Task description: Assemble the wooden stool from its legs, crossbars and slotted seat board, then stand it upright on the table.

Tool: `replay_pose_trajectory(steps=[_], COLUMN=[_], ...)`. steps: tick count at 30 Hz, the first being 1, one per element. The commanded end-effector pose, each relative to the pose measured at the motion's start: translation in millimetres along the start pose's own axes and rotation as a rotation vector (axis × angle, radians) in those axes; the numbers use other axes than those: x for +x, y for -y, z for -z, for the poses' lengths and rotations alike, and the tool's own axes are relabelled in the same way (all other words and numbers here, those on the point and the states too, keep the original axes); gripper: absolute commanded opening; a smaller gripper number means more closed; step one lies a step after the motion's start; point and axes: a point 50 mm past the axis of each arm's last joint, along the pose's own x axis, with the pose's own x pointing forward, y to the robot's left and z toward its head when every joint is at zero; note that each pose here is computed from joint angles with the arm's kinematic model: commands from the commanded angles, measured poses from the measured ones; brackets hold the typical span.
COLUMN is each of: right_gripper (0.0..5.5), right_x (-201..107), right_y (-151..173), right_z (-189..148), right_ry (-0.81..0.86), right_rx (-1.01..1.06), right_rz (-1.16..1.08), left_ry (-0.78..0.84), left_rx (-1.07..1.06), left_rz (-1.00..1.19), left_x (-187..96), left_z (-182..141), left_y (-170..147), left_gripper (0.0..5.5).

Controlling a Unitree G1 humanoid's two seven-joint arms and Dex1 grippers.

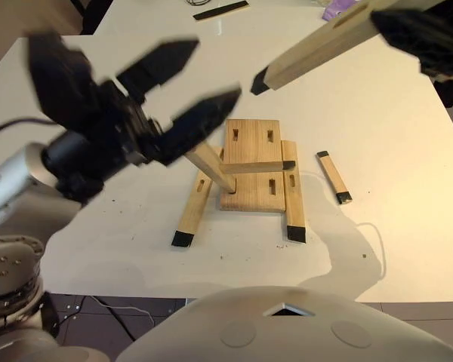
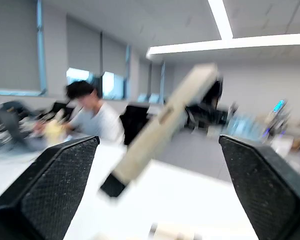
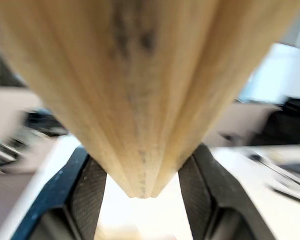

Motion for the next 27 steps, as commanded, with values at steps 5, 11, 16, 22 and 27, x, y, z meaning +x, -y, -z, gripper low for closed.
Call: replay_pose_trajectory(steps=[5, 11, 16, 22, 27], right_gripper=[2.00, 2.00, 2.00, 2.00, 2.00], right_x=[-17.1, -21.0, -14.5, -12.0, -14.0], right_y=[-18.5, -35.3, -38.6, -39.1, -39.1], right_z=[62.8, 80.4, 84.6, 93.0, 102.8], right_ry=[-0.332, -0.430, -0.401, -0.391, -0.395], right_rx=[-0.059, -0.059, -0.032, -0.015, -0.003], right_rz=[-0.137, -0.268, -0.318, -0.309, -0.282], left_ry=[-0.218, -0.471, -0.534, -0.550, -0.578], left_rx=[0.204, 0.288, 0.299, 0.297, 0.273], left_rz=[-0.141, -0.165, -0.129, -0.109, -0.076], left_x=[-42.4, -76.6, -76.9, -75.4, -72.8], left_z=[12.5, 42.6, 62.9, 70.9, 84.3], left_y=[-30.0, -46.6, -42.3, -41.3, -34.8], left_gripper=[4.45, 4.45, 4.45, 4.45, 4.45])
